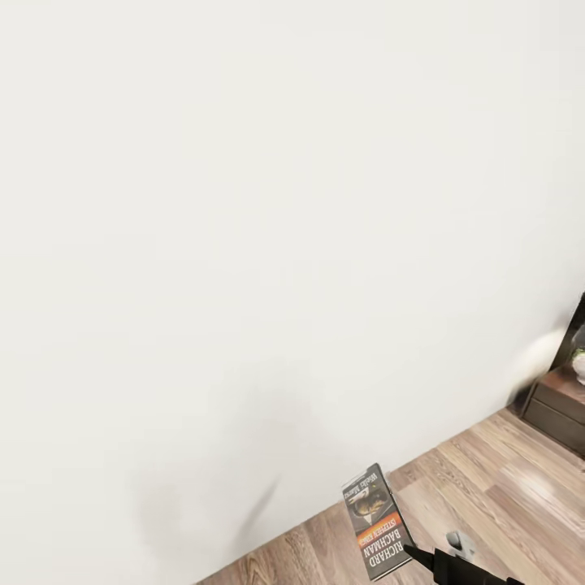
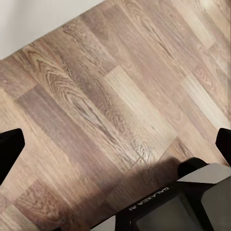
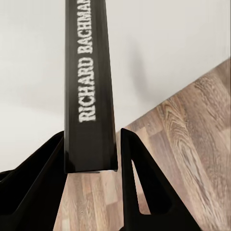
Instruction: In the bedroom, move the book from the bed onto either nightstand, and place the two sandals side by side next to the bed.
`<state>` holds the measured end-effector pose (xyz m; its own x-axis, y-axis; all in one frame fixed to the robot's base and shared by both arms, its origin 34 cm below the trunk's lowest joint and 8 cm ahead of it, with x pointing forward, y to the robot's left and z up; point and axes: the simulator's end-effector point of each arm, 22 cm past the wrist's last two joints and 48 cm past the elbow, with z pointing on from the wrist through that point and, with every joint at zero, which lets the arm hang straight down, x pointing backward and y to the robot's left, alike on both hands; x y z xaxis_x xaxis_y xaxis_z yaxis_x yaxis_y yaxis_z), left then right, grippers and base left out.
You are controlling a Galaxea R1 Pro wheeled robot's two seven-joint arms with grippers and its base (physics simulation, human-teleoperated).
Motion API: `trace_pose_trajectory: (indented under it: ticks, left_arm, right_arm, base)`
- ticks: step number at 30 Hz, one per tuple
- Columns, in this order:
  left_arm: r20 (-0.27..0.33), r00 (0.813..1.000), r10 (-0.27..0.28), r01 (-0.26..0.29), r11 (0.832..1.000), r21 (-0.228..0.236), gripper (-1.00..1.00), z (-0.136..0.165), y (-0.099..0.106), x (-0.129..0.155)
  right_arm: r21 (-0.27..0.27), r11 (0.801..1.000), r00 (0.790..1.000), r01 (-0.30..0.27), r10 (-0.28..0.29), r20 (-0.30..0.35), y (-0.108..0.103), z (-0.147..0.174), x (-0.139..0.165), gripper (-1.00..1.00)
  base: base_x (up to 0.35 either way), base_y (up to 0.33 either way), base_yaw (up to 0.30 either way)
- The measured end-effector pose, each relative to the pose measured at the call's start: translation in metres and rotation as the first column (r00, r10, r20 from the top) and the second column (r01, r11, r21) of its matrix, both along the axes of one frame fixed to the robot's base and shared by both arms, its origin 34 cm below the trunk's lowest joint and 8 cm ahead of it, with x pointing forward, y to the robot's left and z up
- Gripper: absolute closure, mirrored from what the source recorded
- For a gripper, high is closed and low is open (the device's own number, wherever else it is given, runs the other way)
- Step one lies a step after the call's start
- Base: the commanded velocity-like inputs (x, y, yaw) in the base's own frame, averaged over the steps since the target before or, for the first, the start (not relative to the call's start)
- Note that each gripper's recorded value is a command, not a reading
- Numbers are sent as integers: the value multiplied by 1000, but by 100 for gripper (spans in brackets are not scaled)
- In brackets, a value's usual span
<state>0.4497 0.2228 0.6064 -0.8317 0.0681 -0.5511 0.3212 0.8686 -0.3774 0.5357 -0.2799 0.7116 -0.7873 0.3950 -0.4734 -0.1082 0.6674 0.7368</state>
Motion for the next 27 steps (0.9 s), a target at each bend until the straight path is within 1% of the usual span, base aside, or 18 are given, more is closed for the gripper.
trace_pose_trajectory:
  ticks: [12, 16, 27]
  left_arm:
    - [1, 1000, 0, 0, 1000, 0, -100, 0, 0, 0]
    - [1, 1000, 0, 0, 1000, 0, -100, 0, 0, 0]
    - [1, 1000, 0, 0, 1000, 0, -100, 0, 0, 0]
  right_arm:
    - [-1, 1000, 1000, -2, 2, 0, 0, 0, 0, 100]
    - [-1, 1000, 1000, -1, 1, 0, 0, 0, 0, 100]
    - [-2, 1000, 1000, 0, 0, 0, 0, 0, 0, 100]
  base:
    - [17, 0, -279]
    - [260, 0, -113]
    - [324, 0, -11]
